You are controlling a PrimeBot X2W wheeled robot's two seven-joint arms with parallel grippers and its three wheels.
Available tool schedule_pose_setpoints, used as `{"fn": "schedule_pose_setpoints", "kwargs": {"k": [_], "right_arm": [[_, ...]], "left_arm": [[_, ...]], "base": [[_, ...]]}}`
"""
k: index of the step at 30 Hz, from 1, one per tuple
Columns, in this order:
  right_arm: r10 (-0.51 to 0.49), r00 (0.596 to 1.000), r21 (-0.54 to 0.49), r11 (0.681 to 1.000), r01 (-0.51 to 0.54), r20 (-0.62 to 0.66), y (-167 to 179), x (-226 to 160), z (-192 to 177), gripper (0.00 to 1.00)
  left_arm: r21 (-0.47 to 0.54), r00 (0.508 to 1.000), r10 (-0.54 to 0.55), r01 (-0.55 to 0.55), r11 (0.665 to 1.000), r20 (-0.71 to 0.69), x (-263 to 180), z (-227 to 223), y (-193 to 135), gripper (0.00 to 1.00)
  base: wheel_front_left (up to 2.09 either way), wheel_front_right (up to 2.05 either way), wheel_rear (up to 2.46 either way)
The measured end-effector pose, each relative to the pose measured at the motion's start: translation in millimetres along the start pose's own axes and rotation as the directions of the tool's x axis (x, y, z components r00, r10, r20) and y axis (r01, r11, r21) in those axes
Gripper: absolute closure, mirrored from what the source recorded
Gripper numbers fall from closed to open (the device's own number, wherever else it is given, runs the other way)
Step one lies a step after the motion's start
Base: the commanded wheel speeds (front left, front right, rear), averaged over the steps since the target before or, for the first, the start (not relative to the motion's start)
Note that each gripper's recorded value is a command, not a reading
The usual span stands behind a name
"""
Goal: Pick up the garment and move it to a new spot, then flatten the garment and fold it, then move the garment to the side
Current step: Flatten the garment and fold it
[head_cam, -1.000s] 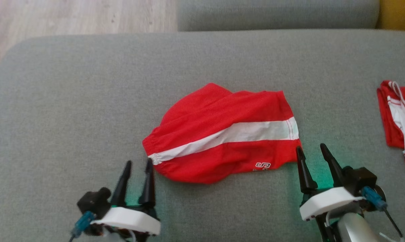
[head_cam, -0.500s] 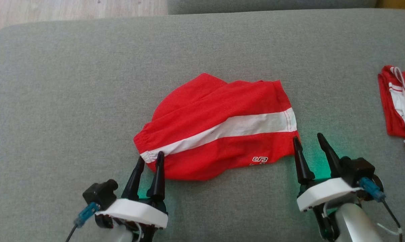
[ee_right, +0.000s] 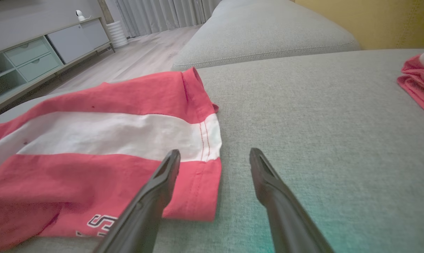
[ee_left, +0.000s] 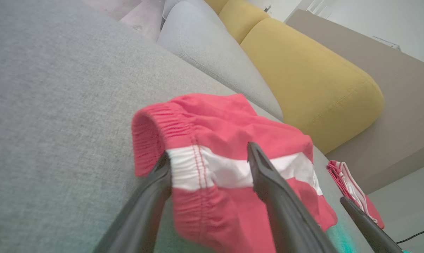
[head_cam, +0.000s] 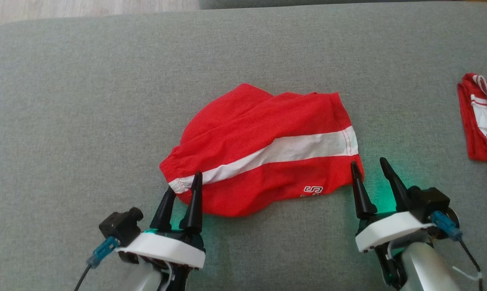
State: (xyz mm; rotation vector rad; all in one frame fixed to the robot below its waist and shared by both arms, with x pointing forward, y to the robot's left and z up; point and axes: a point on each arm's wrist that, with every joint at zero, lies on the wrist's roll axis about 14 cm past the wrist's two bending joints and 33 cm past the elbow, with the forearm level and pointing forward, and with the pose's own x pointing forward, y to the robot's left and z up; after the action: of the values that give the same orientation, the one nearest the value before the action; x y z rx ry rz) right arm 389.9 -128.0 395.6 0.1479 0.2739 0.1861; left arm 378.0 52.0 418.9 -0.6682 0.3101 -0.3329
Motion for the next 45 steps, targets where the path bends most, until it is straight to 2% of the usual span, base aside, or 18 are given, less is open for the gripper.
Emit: {"fn": "schedule_pose_setpoints", "kwargs": {"k": [1, 2, 3, 4, 5, 6, 12, 18, 25, 26, 27, 28, 29, 30, 36, 40, 44, 45], "right_arm": [[0.002, 1.000, 0.000, 1.000, -0.002, 0.000, 1, 1, 0, 0.00], [0.005, 1.000, 0.001, 1.000, -0.005, 0.002, 1, 2, 1, 0.00], [0.008, 1.000, 0.005, 1.000, -0.008, 0.004, 2, 3, 2, 0.00], [0.011, 1.000, 0.006, 1.000, -0.011, 0.006, 3, 4, 2, 0.00], [0.013, 1.000, 0.006, 1.000, -0.013, 0.006, 4, 5, 2, 0.00], [0.015, 1.000, 0.008, 1.000, -0.015, 0.006, 5, 5, 2, 0.00], [0.021, 1.000, 0.031, 0.999, -0.020, -0.010, 7, 12, -2, 0.00], [0.032, 0.999, 0.054, 0.998, -0.031, -0.027, 10, 40, 4, 0.00], [0.043, 0.988, 0.005, 0.999, -0.043, -0.146, 10, 51, -19, 0.00], [0.042, 0.988, 0.001, 0.999, -0.043, -0.149, 10, 52, -20, 0.22], [0.042, 0.988, -0.001, 0.999, -0.042, -0.149, 9, 54, -19, 0.55], [0.041, 0.988, -0.002, 0.999, -0.041, -0.150, 9, 55, -19, 0.68], [0.039, 0.988, -0.004, 0.999, -0.040, -0.151, 8, 55, -19, 0.88], [0.036, 0.988, -0.005, 0.999, -0.038, -0.151, 7, 55, -19, 1.00], [0.036, 0.993, 0.006, 0.999, -0.036, -0.112, 7, 54, -10, 1.00], [0.054, 0.999, 0.035, 0.998, -0.054, 0.000, 14, 55, 23, 1.00], [0.073, 0.983, 0.072, 0.994, -0.086, 0.167, 22, 52, 79, 1.00], [0.073, 0.983, 0.072, 0.994, -0.086, 0.167, 22, 52, 79, 1.00]], "left_arm": [[-0.001, 1.000, -0.005, 0.005, 1.000, 0.005, 0, 1, -2, 0.04], [-0.001, 1.000, -0.012, 0.012, 1.000, 0.010, 1, 3, -4, 0.20], [-0.002, 1.000, -0.018, 0.018, 1.000, 0.016, 1, 5, -6, 0.52], [-0.003, 0.999, -0.022, 0.022, 1.000, 0.023, 1, 7, -7, 0.61], [-0.001, 0.999, -0.029, 0.029, 1.000, 0.027, 1, 9, -9, 0.76], [0.001, 0.999, -0.033, 0.033, 0.999, 0.032, 0, 10, -10, 1.00], [0.002, 0.998, -0.049, 0.049, 0.999, 0.035, -3, 11, -15, 1.00], [0.004, 0.998, -0.050, 0.050, 0.999, 0.029, -6, 9, -16, 1.00], [0.002, 0.999, -0.043, 0.043, 0.999, 0.022, -8, 6, -14, 1.00], [0.004, 0.999, -0.042, 0.042, 0.999, 0.021, -8, 5, -13, 1.00], [0.005, 0.999, -0.041, 0.041, 0.999, 0.020, -8, 5, -13, 1.00], [0.007, 0.999, -0.041, 0.041, 0.999, 0.019, -8, 5, -13, 1.00], [0.009, 0.999, -0.042, 0.041, 0.999, 0.018, -8, 5, -13, 1.00], [0.009, 0.999, -0.042, 0.042, 0.999, 0.018, -8, 5, -13, 1.00], [0.032, 0.997, -0.059, 0.058, 0.998, 0.044, -6, 14, -17, 1.00], [0.073, 0.990, -0.106, 0.099, 0.992, 0.095, -6, 34, -29, 1.00], [0.155, 0.967, -0.188, 0.162, 0.975, 0.169, -8, 71, -47, 1.00], [0.155, 0.967, -0.188, 0.162, 0.975, 0.169, -8, 71, -47, 1.00]], "base": [[0.00, 0.00, 0.00], [0.00, 0.00, 0.00], [0.00, 0.00, 0.00], [0.00, 0.00, 0.00], [0.00, 0.00, 0.00], [0.00, 0.00, 0.00], [0.00, 0.00, 0.00], [0.00, 0.00, 0.00], [0.00, 0.00, 0.00], [0.00, 0.00, 0.00], [0.00, 0.00, 0.00], [0.00, 0.00, 0.00], [0.00, 0.00, 0.00], [0.00, 0.00, 0.00], [0.00, 0.00, 0.00], [0.00, 0.00, 0.00], [0.00, 0.00, 0.00], [0.00, 0.00, 0.00]]}}
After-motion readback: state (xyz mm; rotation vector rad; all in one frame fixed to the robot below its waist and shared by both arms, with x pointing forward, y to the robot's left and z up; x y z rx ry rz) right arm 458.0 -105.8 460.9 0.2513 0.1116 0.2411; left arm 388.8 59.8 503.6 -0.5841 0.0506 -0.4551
